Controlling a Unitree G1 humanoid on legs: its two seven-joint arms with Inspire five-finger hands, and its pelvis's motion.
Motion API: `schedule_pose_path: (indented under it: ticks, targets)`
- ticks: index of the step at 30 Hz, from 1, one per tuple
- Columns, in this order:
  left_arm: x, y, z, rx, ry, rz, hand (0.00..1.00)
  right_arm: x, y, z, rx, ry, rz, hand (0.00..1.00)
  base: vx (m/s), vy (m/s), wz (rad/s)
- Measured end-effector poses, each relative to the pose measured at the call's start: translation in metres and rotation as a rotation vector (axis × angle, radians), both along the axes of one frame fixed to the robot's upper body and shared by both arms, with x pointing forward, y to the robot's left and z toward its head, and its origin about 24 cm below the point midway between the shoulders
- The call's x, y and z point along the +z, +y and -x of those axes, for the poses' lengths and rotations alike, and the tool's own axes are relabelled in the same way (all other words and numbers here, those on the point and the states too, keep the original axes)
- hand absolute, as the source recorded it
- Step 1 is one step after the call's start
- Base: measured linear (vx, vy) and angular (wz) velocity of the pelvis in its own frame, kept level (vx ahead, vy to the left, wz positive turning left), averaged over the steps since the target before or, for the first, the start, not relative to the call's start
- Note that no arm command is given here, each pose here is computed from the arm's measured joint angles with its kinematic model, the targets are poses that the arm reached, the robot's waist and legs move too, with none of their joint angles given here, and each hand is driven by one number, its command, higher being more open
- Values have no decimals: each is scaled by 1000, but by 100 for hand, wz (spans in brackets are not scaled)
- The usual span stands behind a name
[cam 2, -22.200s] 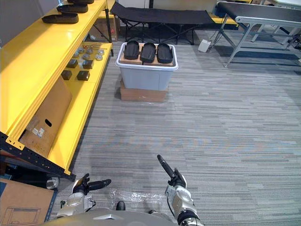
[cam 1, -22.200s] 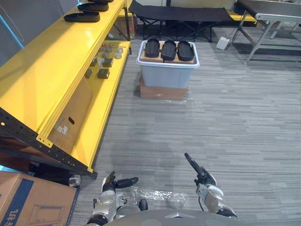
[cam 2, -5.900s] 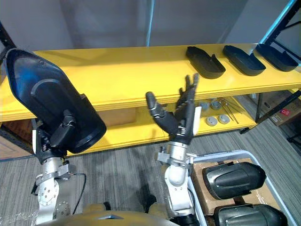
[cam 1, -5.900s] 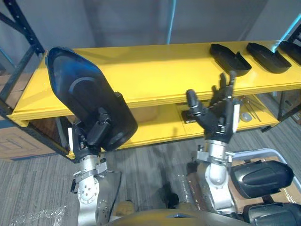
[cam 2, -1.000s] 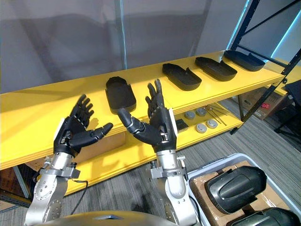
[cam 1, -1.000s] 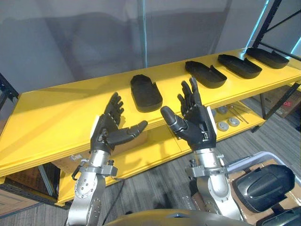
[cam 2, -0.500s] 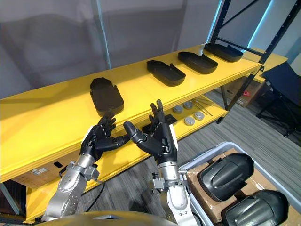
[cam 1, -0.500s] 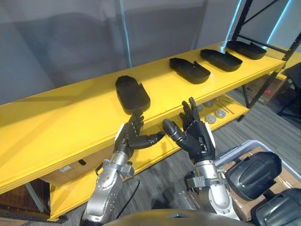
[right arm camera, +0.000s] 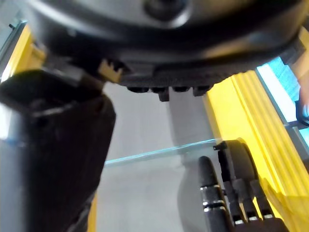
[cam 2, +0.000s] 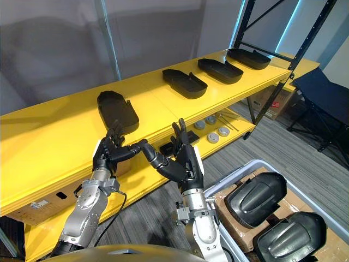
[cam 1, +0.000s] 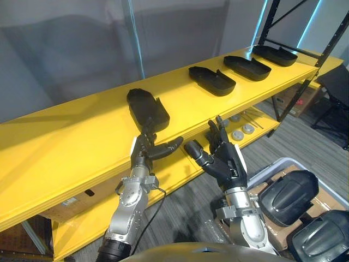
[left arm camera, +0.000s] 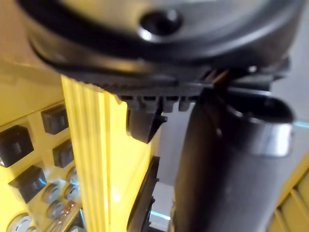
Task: Walk over and take three plastic housings, then place them on the shelf
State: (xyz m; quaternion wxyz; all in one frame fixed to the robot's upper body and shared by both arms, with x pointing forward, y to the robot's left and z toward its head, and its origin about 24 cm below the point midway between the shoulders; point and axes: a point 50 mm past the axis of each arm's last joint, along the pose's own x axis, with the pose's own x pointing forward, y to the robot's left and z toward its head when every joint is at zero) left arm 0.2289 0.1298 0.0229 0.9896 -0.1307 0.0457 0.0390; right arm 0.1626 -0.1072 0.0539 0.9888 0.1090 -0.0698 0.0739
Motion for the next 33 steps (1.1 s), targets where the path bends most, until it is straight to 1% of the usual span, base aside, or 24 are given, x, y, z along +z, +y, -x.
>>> schedule_pose_path:
  ticks: [4, 9, 17, 24, 33]
  targets:
    - [-7, -1, -5, 41, 43, 3, 100, 0, 4, 1, 14, 1, -8, 100, 0, 0, 0]
    - [-7, -4, -8, 54, 46, 17, 100, 0, 6, 1, 25, 8, -11, 100, 0, 0, 0]
    - [-11, -5, -27, 64, 67, -3, 100, -10, 8, -1, 32, 55, -27, 100, -2, 6, -5]
    - [-14, -4, -32, 81, 75, -10, 100, -6, 13, -5, 59, 32, -33, 100, 0, 0, 0]
    - [-15, -2, -35, 131, 75, -6, 100, -15, 17, -3, 75, 72, -25, 100, 8, 3, -3]
